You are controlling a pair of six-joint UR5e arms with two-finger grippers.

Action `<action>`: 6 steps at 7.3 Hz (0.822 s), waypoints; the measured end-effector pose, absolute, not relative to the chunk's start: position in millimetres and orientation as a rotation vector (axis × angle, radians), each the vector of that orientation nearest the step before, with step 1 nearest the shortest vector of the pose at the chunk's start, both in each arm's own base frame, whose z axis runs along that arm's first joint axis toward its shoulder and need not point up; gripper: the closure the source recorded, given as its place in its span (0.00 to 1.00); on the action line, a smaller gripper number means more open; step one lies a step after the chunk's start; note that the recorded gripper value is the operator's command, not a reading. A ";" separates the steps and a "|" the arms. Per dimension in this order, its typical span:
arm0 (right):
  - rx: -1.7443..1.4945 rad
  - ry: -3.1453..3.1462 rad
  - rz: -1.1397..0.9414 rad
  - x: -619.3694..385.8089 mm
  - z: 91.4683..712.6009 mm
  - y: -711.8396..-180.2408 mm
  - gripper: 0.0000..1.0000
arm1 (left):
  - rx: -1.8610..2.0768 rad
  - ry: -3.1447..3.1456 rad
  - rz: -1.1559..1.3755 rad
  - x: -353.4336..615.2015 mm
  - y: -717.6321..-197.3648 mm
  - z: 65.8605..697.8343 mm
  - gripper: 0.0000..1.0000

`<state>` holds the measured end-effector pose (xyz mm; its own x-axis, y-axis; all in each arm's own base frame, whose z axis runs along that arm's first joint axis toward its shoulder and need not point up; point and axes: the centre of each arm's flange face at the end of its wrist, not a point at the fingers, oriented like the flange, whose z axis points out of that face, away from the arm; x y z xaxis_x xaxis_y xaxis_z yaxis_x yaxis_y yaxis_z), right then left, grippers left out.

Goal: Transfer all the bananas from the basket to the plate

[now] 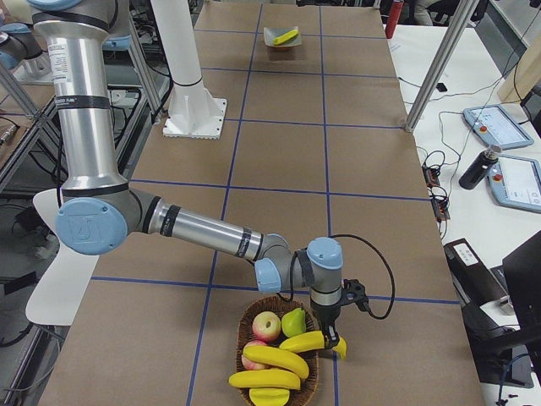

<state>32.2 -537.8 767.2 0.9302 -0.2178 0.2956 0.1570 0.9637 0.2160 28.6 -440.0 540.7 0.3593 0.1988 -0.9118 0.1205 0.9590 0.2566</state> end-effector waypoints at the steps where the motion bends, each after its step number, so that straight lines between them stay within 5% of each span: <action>1: 0.227 -0.311 -0.196 35.8 749.1 -547.2 1.00 | 0.299 1.208 0.049 28.5 -439.5 540.9 0.00; 6: 0.342 -0.517 -0.078 -22.9 588.6 -645.2 1.00 | 0.336 1.221 0.082 33.4 -453.7 519.7 0.00</action>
<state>-22.9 -645.2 588.6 0.8679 -0.1587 0.4707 -0.0125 0.9403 0.3401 33.4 -453.7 519.7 0.3463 0.2406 -0.9067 0.1174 0.9478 0.2964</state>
